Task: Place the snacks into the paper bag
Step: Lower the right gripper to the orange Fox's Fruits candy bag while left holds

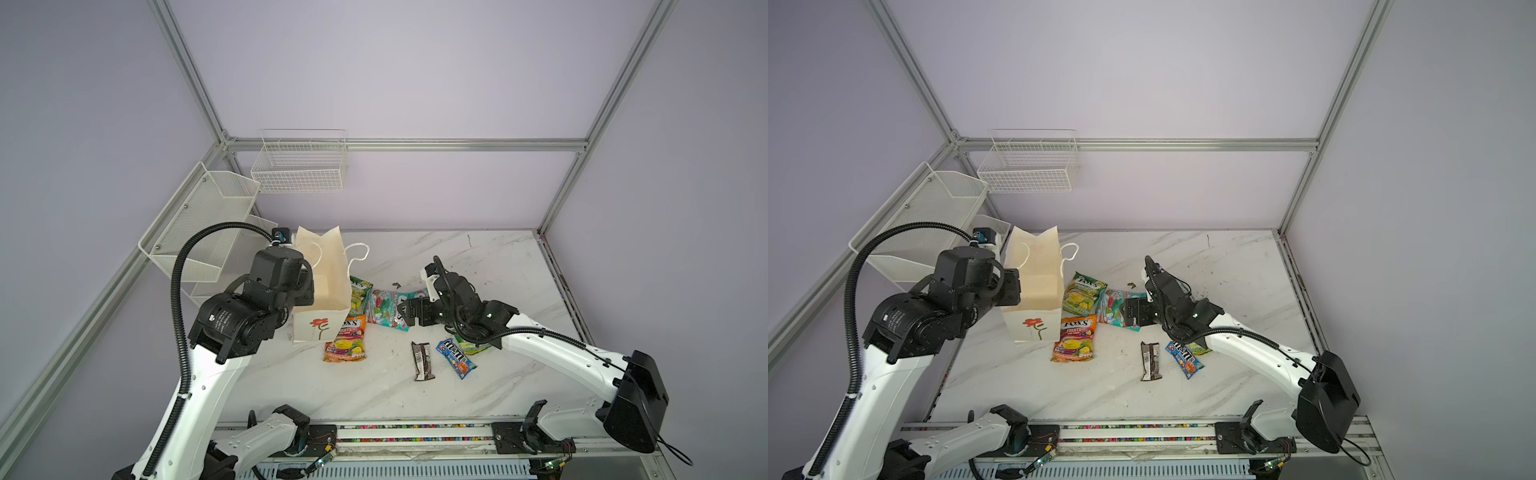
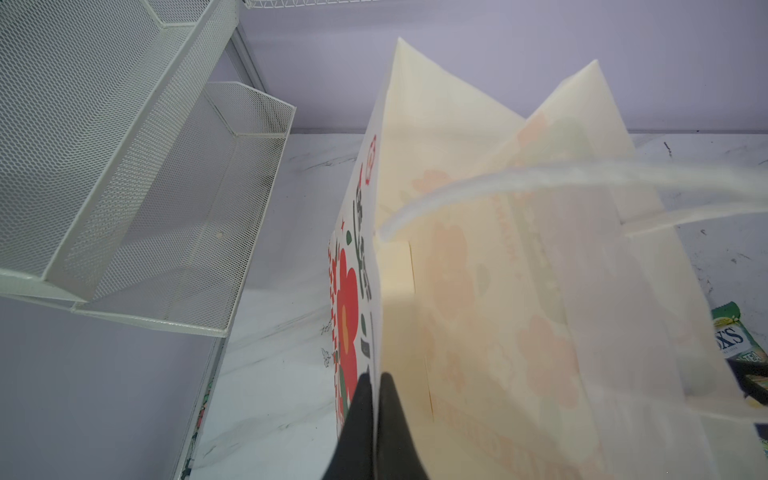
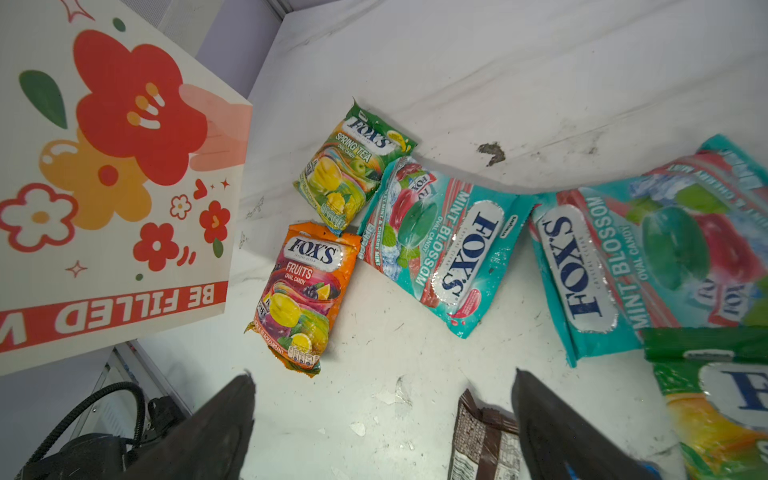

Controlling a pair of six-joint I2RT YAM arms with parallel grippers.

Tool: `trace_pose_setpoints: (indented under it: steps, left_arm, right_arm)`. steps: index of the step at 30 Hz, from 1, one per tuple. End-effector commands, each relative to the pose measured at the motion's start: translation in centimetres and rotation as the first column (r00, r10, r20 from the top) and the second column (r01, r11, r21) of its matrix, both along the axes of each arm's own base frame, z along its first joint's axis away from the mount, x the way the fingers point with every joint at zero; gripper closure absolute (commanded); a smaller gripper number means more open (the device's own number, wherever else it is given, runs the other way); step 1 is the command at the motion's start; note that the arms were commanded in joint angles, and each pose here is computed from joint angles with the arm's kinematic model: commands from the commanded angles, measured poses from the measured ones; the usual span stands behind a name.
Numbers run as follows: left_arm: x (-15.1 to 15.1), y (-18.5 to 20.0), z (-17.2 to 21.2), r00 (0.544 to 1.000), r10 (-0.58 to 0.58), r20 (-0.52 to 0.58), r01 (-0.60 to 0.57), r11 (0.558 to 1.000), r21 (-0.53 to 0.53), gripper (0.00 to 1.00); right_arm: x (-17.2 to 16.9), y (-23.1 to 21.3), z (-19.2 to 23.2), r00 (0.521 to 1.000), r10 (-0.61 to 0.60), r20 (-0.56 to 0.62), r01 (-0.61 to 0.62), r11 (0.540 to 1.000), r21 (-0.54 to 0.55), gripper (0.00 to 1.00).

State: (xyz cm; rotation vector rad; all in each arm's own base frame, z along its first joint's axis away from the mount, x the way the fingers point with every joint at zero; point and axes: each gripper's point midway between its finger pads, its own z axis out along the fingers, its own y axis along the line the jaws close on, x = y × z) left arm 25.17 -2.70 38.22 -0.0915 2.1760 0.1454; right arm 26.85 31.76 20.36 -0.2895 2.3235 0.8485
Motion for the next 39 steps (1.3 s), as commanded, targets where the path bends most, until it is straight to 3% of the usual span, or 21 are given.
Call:
trace_pose_setpoints:
  steps: [1, 5, 11, 23, 31, 39]
  left_arm:
    - [-0.2, -0.2, -0.8, 0.999, -0.036, -0.013, 0.036, 0.999, -0.015, 1.00]
    - [-0.5, -0.2, -1.7, 0.998, -0.048, -0.037, 0.048, 0.999, -0.023, 1.00]
    - [-1.3, 0.1, -2.6, 0.997, -0.051, -0.060, 0.050, 0.999, -0.018, 1.00]
    - [-3.2, 1.4, -2.3, 0.997, -0.031, -0.066, 0.032, 0.999, 0.016, 1.00]
    - [-3.2, 1.2, -4.0, 0.993, -0.036, -0.111, 0.038, 0.999, 0.017, 1.00]
    - [-2.7, 1.1, -5.2, 0.991, -0.028, -0.133, 0.031, 0.999, 0.022, 1.00]
  right_arm:
    - [-1.0, 3.5, 1.3, 0.991, 0.131, 0.000, -0.129, 0.972, 0.196, 0.03]
    - [-0.1, 5.2, -3.5, 0.985, 0.136, -0.109, -0.124, 0.987, 0.104, 0.08]
    - [-0.8, 8.3, -7.2, 0.975, 0.162, -0.155, -0.157, 0.987, 0.041, 0.13]
    - [-2.3, 13.5, -11.6, 0.949, 0.227, -0.217, -0.225, 0.974, 0.033, 0.23]
    - [-2.4, 14.9, -13.4, 0.941, 0.236, -0.242, -0.232, 0.972, 0.045, 0.33]
    - [-2.4, 15.8, -14.4, 0.937, 0.240, -0.252, -0.233, 0.971, 0.058, 0.35]
